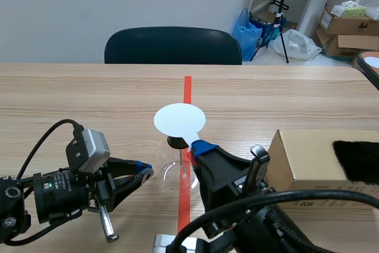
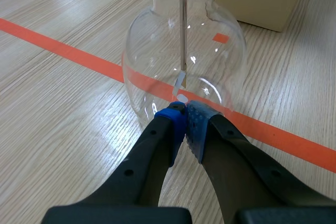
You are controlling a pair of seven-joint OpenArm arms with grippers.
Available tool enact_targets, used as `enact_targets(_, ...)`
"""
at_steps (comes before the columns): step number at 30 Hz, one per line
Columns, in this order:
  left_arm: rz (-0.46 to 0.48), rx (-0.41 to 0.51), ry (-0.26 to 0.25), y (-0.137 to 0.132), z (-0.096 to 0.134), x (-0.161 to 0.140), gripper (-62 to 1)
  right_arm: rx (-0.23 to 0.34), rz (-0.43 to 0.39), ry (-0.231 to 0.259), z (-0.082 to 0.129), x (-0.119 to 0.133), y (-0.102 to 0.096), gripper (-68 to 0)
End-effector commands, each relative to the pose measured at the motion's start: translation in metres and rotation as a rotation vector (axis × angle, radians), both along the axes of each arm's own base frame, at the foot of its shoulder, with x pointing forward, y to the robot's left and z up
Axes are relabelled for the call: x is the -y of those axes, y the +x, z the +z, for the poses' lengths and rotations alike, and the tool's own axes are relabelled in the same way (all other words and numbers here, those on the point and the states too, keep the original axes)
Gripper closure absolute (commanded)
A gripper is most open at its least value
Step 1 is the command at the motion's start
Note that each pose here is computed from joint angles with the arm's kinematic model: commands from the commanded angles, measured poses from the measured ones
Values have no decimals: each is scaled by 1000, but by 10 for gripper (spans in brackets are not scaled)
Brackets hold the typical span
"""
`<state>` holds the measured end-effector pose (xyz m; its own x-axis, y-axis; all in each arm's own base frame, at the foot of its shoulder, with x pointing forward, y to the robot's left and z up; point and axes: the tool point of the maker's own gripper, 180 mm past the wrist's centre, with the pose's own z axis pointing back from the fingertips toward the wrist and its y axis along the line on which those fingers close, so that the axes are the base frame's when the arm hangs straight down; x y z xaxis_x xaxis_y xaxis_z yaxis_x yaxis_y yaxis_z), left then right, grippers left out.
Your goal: Do the electroscope experiment
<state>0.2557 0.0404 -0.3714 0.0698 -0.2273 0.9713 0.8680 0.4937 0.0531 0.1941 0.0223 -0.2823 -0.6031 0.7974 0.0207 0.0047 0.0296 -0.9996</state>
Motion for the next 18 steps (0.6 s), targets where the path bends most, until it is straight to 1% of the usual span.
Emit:
enact_targets(1, 0, 20, -36, 3, 10, 3, -31, 24, 4, 4, 6, 0, 2, -11)
enact_targets(15, 0, 20, -36, 3, 10, 3, -31, 24, 4, 4, 6, 0, 2, -11)
enact_targets(18, 0, 20, -36, 3, 10, 3, -31, 23, -13, 4, 6, 2, 4, -11)
